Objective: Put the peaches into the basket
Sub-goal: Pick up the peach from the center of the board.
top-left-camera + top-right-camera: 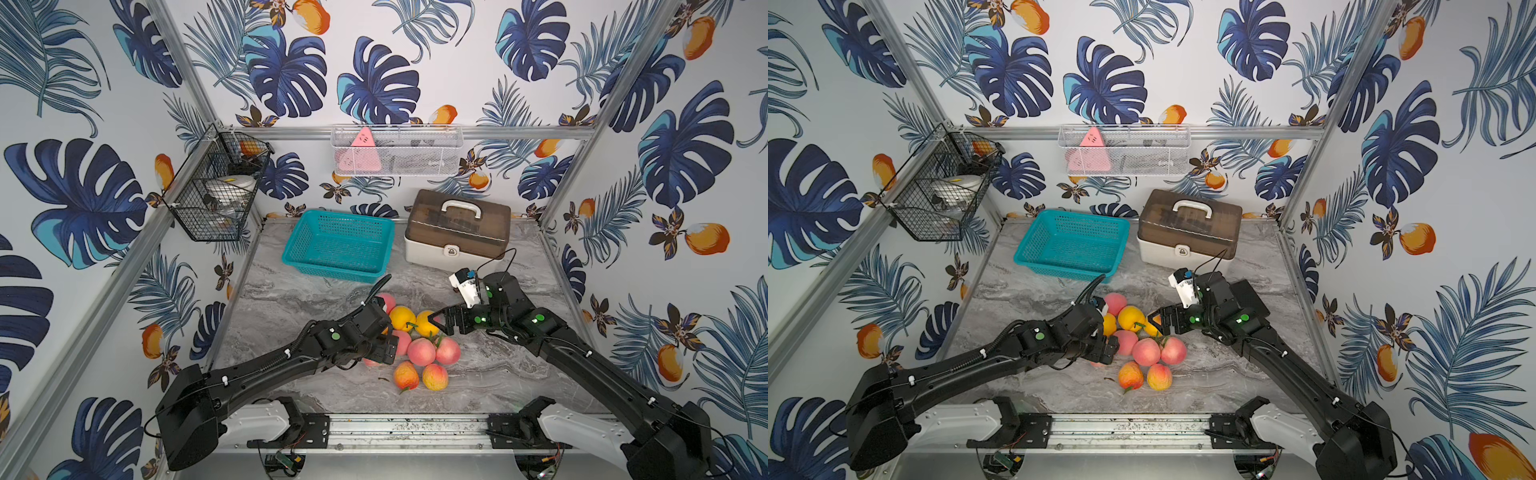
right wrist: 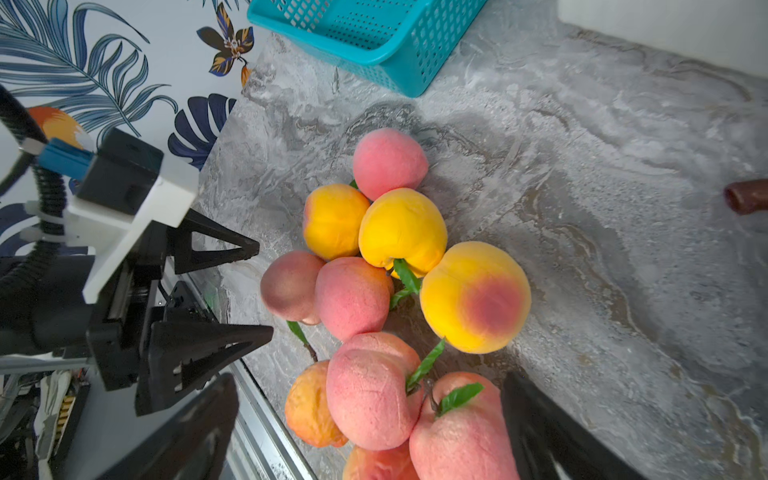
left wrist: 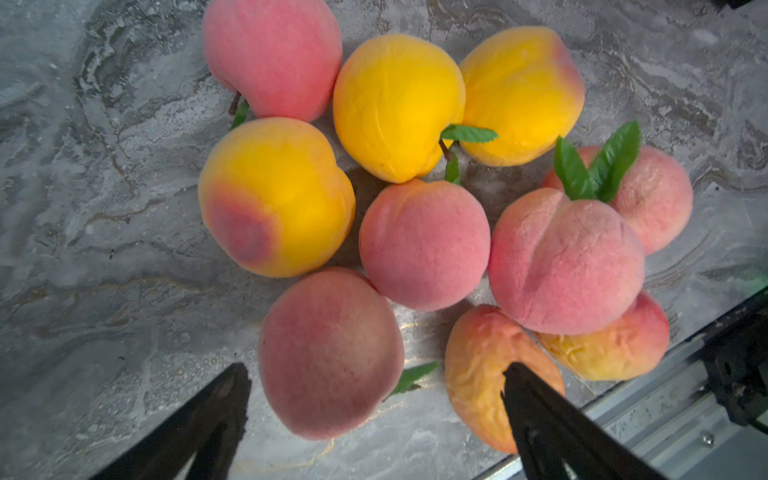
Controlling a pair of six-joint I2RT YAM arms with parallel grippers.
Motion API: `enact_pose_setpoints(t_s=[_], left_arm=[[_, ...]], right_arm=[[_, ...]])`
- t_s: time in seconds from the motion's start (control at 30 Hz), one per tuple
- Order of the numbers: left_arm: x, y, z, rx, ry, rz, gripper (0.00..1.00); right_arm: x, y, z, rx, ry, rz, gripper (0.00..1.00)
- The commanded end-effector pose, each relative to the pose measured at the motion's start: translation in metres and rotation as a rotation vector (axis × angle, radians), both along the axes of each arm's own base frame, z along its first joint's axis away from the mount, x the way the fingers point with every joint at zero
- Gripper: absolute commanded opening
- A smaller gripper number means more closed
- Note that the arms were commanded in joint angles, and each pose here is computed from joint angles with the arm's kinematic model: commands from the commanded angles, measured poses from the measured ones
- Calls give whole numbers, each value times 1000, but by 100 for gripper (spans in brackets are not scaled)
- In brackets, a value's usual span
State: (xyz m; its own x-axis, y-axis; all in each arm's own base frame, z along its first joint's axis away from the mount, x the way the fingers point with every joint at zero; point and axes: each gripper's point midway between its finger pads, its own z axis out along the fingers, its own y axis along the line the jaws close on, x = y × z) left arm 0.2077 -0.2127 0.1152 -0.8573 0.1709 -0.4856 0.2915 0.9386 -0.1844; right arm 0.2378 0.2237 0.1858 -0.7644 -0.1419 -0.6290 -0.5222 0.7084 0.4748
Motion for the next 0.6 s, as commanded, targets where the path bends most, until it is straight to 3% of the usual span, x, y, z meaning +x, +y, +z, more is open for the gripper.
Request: enact_pose_setpoints(t_s=[0.0, 0.17, 0.57], left_arm=[[-9, 14, -9, 70, 18, 41, 99], [-14, 17, -29, 108, 51, 47, 99], [-9, 8, -52, 91, 71, 83, 99]], right_arm=[[-8, 7, 0, 0, -29, 60, 100], [-27, 17, 1, -17, -84, 136, 100], [-42, 27, -13, 24, -47, 180, 100]])
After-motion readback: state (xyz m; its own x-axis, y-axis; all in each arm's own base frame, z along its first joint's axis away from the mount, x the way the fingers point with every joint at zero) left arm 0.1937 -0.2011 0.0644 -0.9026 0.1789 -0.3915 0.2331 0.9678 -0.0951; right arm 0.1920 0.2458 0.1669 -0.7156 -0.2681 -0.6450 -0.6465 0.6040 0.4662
